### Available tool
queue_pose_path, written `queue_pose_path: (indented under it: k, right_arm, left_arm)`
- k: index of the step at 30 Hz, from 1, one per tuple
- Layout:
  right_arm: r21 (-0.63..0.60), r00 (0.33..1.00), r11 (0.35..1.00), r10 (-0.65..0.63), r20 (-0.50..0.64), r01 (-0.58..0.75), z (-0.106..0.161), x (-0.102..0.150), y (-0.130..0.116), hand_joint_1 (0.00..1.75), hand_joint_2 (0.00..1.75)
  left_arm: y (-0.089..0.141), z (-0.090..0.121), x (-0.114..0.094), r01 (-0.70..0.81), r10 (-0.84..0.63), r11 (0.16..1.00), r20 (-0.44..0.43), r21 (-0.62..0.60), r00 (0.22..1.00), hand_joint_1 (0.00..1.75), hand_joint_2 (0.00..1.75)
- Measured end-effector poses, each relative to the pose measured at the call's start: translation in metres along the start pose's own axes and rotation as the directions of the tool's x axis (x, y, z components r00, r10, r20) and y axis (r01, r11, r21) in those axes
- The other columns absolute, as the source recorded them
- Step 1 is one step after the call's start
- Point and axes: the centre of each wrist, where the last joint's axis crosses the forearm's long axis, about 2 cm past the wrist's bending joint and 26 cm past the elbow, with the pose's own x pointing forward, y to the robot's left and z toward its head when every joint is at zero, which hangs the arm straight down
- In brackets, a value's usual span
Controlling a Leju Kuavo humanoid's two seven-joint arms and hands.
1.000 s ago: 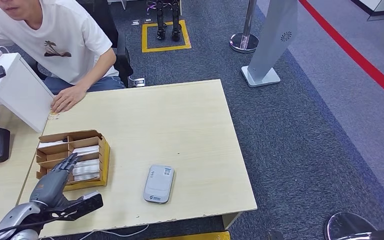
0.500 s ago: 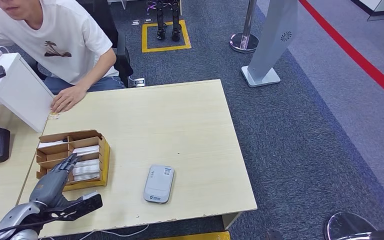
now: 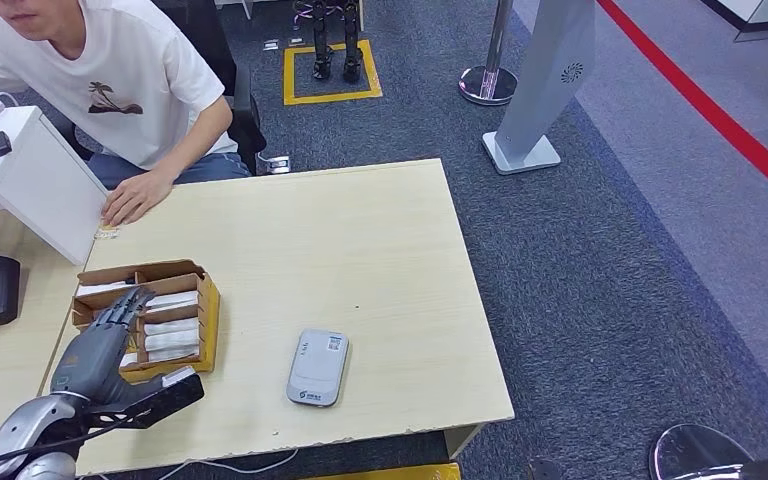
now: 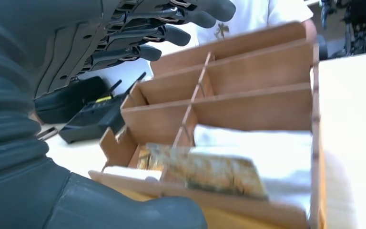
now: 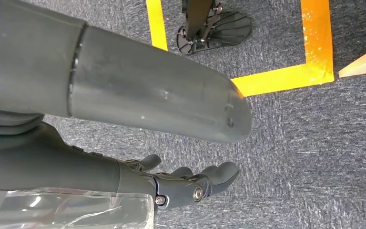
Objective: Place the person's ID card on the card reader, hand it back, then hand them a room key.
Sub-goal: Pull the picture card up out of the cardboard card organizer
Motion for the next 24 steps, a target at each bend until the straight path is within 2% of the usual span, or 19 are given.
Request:
queue_pose_path:
  k: [7,24]
  right_arm:
    - [0.002,1.000,1.000,-0.003,0.003,0.002,0.0004,-0.0009,0.0006,0.00,0.00]
    - [0.002,1.000,1.000,-0.003,0.003,0.003,0.0005,-0.0012,0.0012,0.00,0.00]
  left_arm:
    - [0.0095,0.0003,0.0004,0.006,-0.007,1.000,0.009,0.029,1.000,0.00,1.75]
    - [0.0070,0.0018,0.0003,-0.019,0.019,1.000,0.024,-0.005,1.000,0.00,1.75]
